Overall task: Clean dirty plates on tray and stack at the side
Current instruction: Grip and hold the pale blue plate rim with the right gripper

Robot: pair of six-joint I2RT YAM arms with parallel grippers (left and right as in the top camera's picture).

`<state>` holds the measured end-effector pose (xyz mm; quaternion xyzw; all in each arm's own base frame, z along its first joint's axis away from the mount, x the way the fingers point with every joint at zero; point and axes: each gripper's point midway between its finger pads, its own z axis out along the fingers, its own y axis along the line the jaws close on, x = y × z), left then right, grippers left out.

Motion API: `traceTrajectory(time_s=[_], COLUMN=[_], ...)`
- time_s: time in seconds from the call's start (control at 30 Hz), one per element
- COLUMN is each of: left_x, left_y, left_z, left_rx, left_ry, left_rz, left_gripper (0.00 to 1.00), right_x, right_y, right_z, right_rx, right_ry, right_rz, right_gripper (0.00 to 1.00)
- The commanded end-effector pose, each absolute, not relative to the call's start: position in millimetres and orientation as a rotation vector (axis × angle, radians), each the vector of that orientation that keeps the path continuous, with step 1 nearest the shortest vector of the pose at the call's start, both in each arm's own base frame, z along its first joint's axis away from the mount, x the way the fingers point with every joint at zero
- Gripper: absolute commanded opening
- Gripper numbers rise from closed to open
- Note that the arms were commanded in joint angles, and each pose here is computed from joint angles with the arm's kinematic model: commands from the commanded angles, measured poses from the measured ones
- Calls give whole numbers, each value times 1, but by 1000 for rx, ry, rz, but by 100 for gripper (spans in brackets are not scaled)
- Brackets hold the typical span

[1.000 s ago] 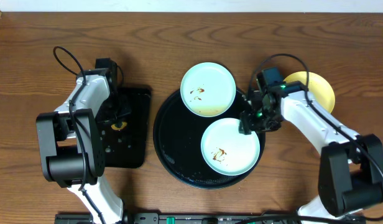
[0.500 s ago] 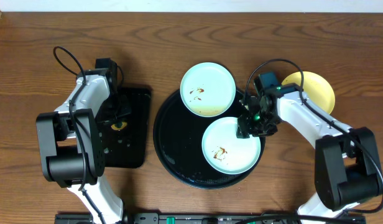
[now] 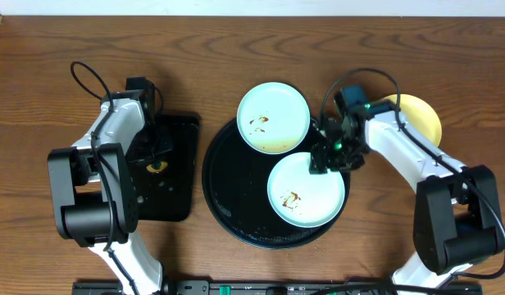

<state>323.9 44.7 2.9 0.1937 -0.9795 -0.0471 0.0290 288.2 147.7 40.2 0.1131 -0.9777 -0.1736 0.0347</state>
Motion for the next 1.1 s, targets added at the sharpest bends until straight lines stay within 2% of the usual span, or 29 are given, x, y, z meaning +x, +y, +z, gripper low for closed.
traceTrajectory(time_s=[0.0, 0.13, 0.33, 0.9, 1.0, 1.07], left_x=[317, 317, 317, 317, 317, 317], left_y=[45, 45, 45, 41, 41, 41], left_z=[-2, -1, -1, -2, -2, -2], left_rx=[599, 599, 599, 598, 599, 598], left_ry=[-2996, -2996, -2996, -2992, -2992, -2992], left_rz=[-149, -149, -149, -115, -115, -115], left_gripper=[14, 14, 14, 14, 14, 12], right_x=[303, 308, 292, 283, 272, 263], right_y=[166, 167, 145, 116, 115, 114], right_z=[62, 65, 36, 15, 7, 1], right_rx=[501, 512, 407, 245, 221, 204], right_ry=[-3037, -3053, -3028, -3015, -2989, -2970], right_rz=[-582, -572, -421, -378, -383, -387], right_gripper=[59, 60, 60, 64, 60, 52])
